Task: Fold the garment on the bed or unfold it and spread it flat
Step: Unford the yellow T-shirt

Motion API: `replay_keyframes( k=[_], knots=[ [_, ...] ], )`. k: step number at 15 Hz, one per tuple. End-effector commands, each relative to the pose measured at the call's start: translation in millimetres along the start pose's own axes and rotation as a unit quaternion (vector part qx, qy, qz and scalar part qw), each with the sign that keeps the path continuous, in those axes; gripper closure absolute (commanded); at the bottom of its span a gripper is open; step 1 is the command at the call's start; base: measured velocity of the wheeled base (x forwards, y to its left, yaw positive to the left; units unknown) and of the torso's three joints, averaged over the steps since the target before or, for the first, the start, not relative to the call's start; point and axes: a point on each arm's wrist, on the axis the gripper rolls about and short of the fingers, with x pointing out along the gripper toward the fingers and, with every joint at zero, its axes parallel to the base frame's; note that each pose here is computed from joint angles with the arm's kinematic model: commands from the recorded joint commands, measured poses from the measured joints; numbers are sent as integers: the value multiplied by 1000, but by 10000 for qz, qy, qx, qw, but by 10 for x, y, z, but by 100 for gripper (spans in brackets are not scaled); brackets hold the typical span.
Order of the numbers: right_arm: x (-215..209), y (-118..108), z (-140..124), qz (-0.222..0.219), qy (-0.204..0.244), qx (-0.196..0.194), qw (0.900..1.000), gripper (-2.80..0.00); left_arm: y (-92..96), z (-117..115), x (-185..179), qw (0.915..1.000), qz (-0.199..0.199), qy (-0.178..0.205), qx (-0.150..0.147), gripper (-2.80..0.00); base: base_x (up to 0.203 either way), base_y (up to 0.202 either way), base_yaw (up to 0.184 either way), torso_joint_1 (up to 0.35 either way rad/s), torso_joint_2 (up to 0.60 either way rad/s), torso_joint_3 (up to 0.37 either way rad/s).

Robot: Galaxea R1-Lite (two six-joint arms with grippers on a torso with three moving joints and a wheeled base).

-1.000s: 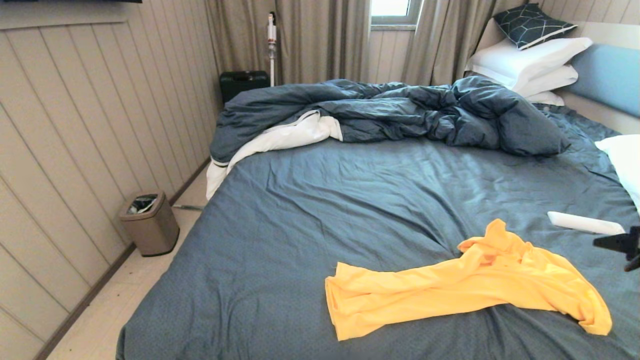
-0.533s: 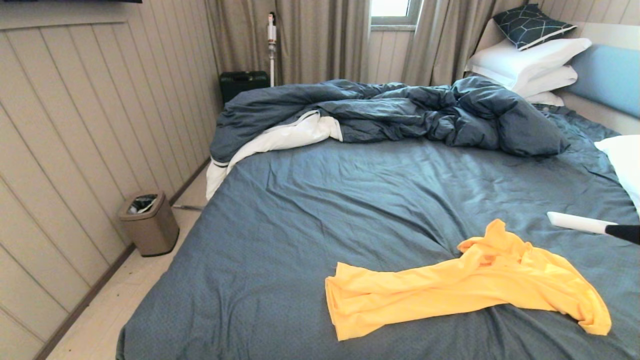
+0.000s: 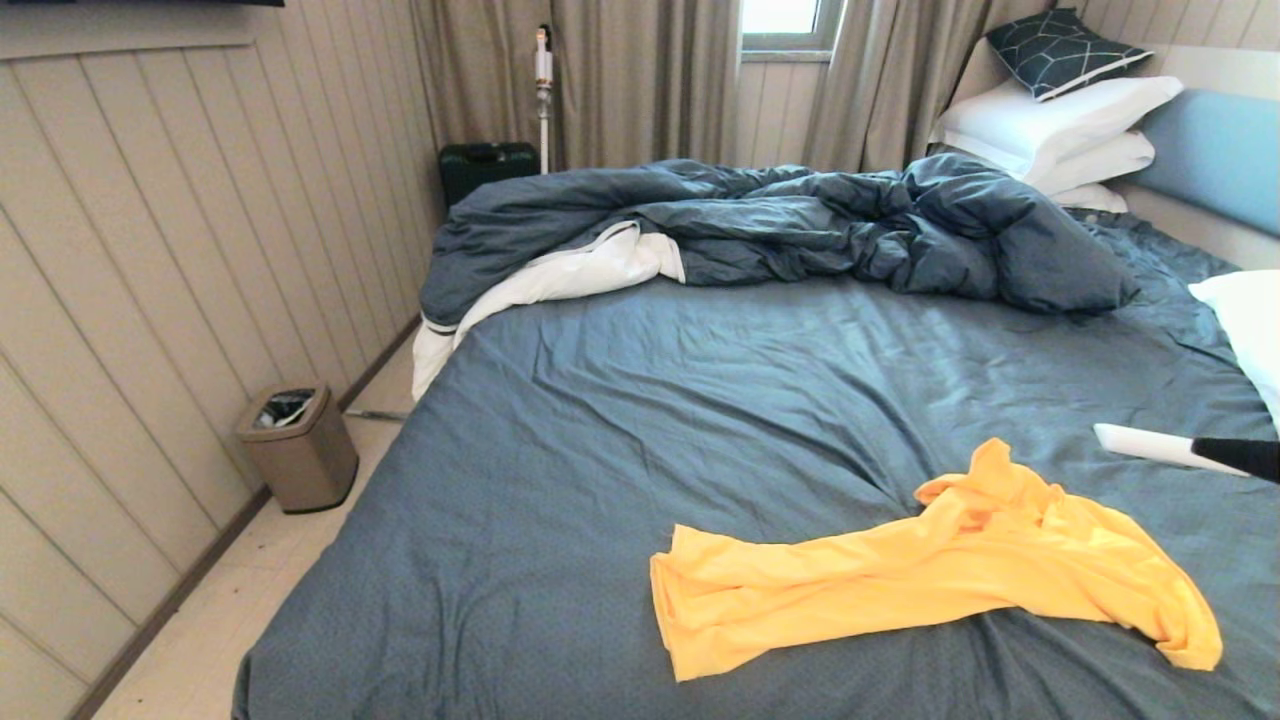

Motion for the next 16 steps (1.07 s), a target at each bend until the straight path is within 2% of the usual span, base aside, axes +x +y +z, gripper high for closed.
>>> replay_keyframes(
  k=[1,6,12,16],
  knots=[
    [88,16,-34,221,186,13,9996,-280,0,0,0,10000,4,-1,2,0,0,0,0,0,0,0],
    [258,98,-60,644,471,-64,9968,-280,0,0,0,10000,1,-1,2,0,0,0,0,0,0,0],
    [436,133,-75,721,784,-79,9943,-280,0,0,0,10000,1,-1,2,0,0,0,0,0,0,0],
    [669,150,-129,451,1168,-59,9921,-280,0,2,0,10000,9,-8,2,0,0,0,0,0,0,0]
  ],
)
